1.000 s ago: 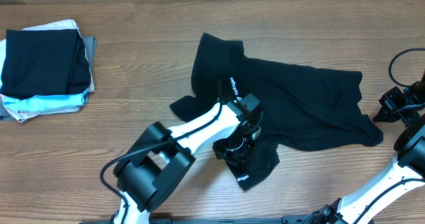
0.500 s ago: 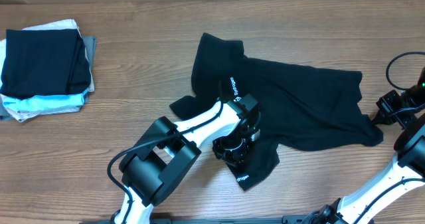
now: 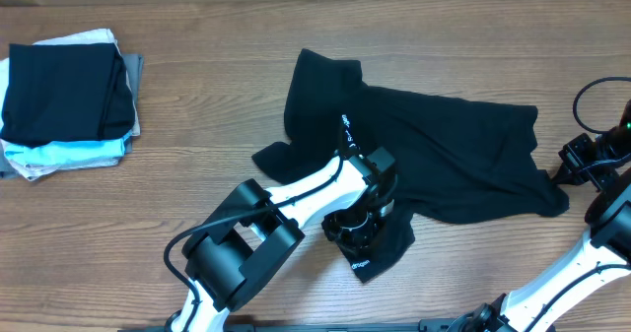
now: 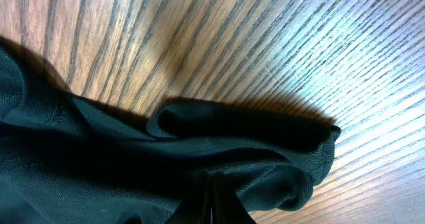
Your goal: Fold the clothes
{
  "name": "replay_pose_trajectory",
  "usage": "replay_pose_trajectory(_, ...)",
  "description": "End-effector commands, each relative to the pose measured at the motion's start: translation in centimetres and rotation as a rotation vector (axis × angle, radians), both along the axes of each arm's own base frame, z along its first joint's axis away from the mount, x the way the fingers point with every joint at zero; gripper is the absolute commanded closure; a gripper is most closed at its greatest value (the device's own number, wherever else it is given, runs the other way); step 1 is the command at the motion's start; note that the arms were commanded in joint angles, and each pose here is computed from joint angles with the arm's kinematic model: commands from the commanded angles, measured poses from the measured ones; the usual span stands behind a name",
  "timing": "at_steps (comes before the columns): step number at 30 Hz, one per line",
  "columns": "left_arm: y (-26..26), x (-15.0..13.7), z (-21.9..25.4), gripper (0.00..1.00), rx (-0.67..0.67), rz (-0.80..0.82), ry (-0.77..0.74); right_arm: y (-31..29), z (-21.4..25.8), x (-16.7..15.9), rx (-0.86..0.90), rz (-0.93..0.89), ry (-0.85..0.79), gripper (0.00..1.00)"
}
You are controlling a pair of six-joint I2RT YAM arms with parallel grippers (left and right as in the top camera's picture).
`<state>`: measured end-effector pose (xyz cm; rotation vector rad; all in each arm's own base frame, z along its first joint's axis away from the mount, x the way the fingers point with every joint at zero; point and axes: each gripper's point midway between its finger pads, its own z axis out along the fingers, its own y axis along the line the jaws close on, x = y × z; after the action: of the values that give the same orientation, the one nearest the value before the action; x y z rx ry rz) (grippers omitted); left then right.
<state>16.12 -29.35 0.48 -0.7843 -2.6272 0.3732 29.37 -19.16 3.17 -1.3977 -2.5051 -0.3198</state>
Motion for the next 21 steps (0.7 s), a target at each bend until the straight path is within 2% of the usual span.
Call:
replay_pose_trajectory(1,1.7,0.7,-0.3,0.96,0.110,0.040,-0.029,-0.1,0.8,0.1,-0.020,-0.001,-0.015,0.95)
replay_pose_trajectory(4,3.6,0.6,-1.0,0.96,0.202,0.052,-0.046,-0.1,0.8,0.1,-0.020,-0.001,-0.015,0.94)
replay_pose_trajectory(7,4.7,0.1,-2.0,0.96,0.237,0.060,-0.045,-0.1,0.9,0.1,-0.021,0.000,-0.017,0.92)
replay_pose_trajectory(11,6.7,-0.7,-2.7,0.96,0.288,0.073,-0.012,-0.2,1.3,0.3,-0.023,0.000,-0.020,0.83)
replay_pose_trajectory(15,10.2,-1.1,-3.9,0.96,0.395,0.101,-0.009,-0.3,1.5,0.3,-0.022,0.000,-0.019,0.76)
replay_pose_trajectory(21,13.7,-2.0,-4.4,0.96,0.455,0.178,0.073,-0.3,1.5,0.3,-0.023,0.000,-0.019,0.73)
